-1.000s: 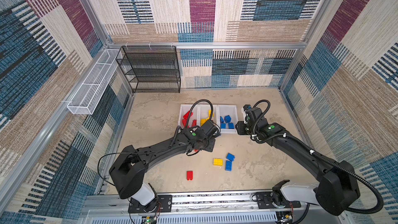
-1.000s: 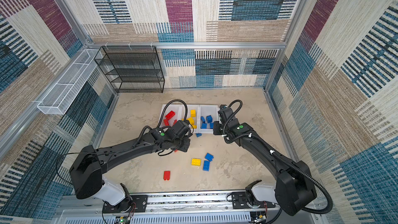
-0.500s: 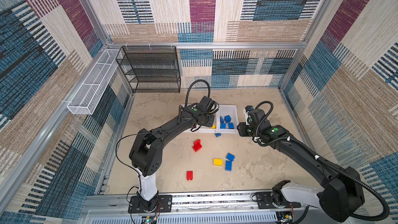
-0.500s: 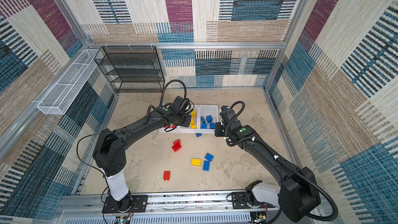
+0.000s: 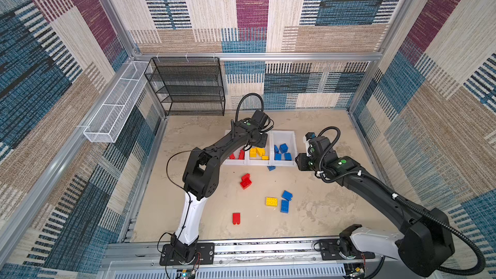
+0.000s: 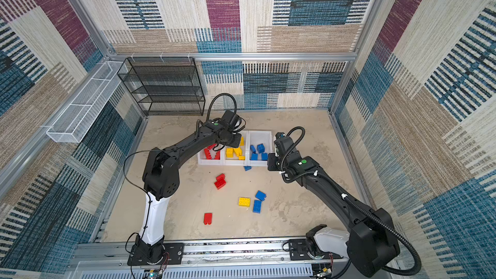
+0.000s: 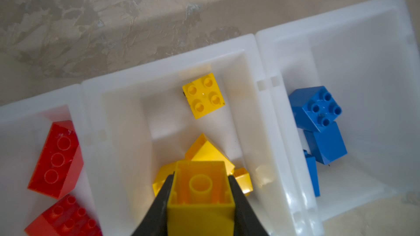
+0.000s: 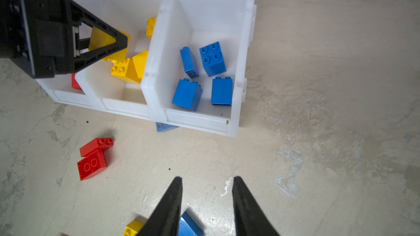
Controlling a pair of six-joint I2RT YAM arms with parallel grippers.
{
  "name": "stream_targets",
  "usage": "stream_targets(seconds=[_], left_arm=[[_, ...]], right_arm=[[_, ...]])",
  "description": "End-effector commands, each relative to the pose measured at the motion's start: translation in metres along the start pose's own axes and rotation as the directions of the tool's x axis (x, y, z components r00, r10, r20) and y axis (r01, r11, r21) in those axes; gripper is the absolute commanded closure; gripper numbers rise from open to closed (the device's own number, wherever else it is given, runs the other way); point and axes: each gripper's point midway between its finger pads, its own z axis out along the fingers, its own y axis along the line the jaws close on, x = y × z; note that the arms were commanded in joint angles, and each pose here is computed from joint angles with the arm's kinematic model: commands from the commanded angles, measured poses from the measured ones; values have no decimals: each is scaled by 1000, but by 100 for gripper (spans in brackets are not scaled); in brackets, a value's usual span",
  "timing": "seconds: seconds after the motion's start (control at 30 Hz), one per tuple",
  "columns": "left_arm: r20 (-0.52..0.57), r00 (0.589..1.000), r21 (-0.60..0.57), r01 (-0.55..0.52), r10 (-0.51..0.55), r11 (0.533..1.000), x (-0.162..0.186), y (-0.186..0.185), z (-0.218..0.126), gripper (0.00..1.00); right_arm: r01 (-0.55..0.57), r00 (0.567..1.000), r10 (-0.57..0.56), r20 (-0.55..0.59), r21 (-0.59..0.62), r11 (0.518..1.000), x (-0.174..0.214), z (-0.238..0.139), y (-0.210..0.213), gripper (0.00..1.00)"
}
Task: Sort the legos into containers by color
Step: 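Carry the yellow brick into the middle compartment and open the left gripper, then lower the right gripper onto a yellow brick and close it while the left gripper withdraws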
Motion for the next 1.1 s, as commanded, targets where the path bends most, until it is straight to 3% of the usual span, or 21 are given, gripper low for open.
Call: stream_targets(seconds=[0.0,0.17,0.5,0.8,1.07], left_arm=[[-23,1000,-10,-22,22,1000,1,6,4,57],[-15,1000,-2,-21,21,1000,-2,5,-5,46],[48,999,29,20,-21,999,9,9,-62,44],[124,987,43,97,-101,994,69,29,-115,44],[97,976,37,194,-197,980,145,50,-130,44]], right_arm=[[-8,1000,8,6,-9,1000,-1,-1,2,59],[-22,1000,22,1,-2,1000,1,-1,0,52],[-36,999,35,-18,-11,999,8,3,2,50],[-26,997,23,-68,-41,999,29,10,24,51],[-11,991,2,-134,-65,998,62,16,52,51]])
